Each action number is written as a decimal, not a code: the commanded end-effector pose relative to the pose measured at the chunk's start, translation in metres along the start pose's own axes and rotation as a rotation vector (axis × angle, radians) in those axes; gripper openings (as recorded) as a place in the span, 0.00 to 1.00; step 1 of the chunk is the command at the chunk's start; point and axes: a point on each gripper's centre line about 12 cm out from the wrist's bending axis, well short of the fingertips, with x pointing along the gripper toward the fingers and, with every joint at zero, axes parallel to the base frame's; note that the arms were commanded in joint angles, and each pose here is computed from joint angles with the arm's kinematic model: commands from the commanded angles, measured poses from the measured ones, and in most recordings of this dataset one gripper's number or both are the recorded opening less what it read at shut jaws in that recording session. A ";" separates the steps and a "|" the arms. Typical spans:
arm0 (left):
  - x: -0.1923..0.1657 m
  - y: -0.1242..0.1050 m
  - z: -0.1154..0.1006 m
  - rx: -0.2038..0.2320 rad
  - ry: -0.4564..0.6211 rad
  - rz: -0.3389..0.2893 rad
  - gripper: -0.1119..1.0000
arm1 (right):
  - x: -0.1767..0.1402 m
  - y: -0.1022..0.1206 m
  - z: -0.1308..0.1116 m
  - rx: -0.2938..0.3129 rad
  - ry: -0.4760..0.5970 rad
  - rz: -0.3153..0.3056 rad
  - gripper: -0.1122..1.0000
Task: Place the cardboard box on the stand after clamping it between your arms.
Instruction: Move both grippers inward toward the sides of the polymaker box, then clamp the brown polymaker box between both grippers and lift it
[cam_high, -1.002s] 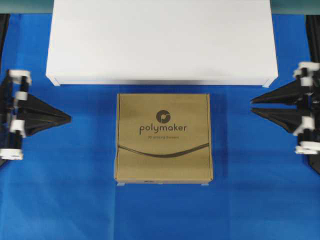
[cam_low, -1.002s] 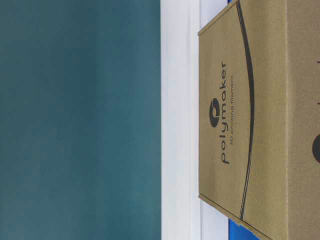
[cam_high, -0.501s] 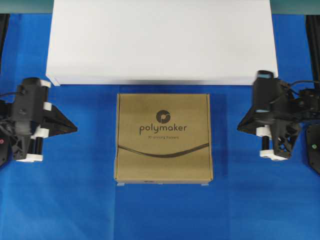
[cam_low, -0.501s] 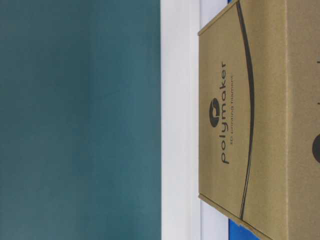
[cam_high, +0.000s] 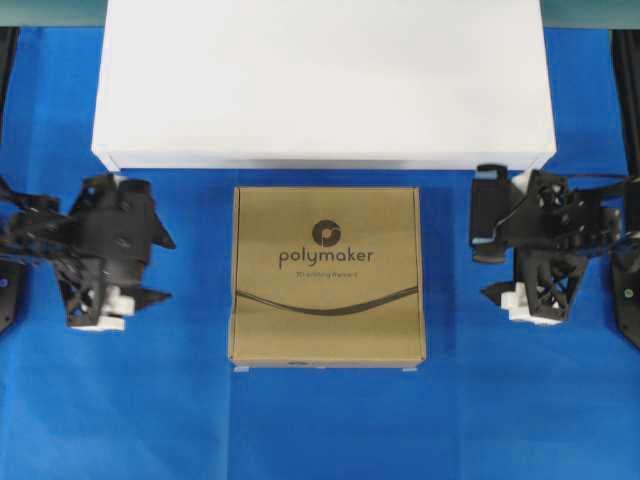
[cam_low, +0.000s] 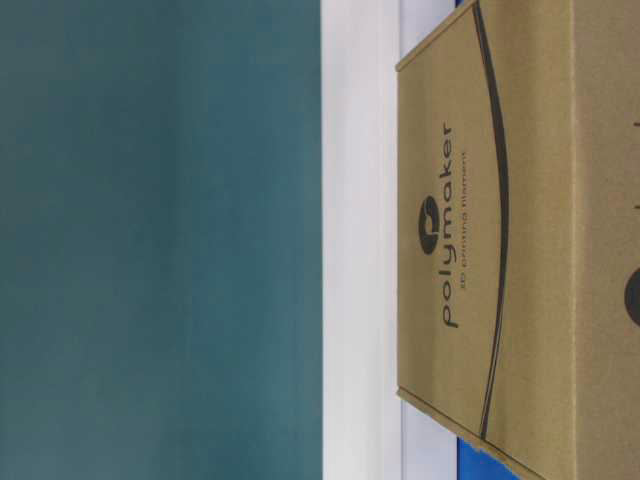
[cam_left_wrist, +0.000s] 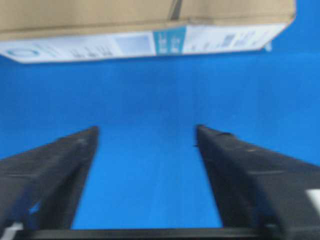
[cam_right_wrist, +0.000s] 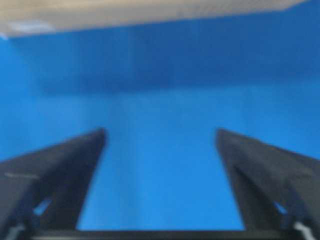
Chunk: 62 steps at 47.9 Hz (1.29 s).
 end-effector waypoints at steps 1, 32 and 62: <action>0.011 0.000 0.004 -0.001 0.012 -0.001 0.85 | 0.008 -0.001 -0.001 -0.011 0.011 -0.003 0.97; 0.084 0.000 0.022 0.010 0.026 -0.008 0.89 | 0.079 -0.001 0.034 -0.127 -0.095 -0.015 0.99; 0.080 0.002 0.045 0.012 -0.018 -0.003 0.89 | 0.070 0.000 0.073 -0.118 -0.202 -0.016 0.99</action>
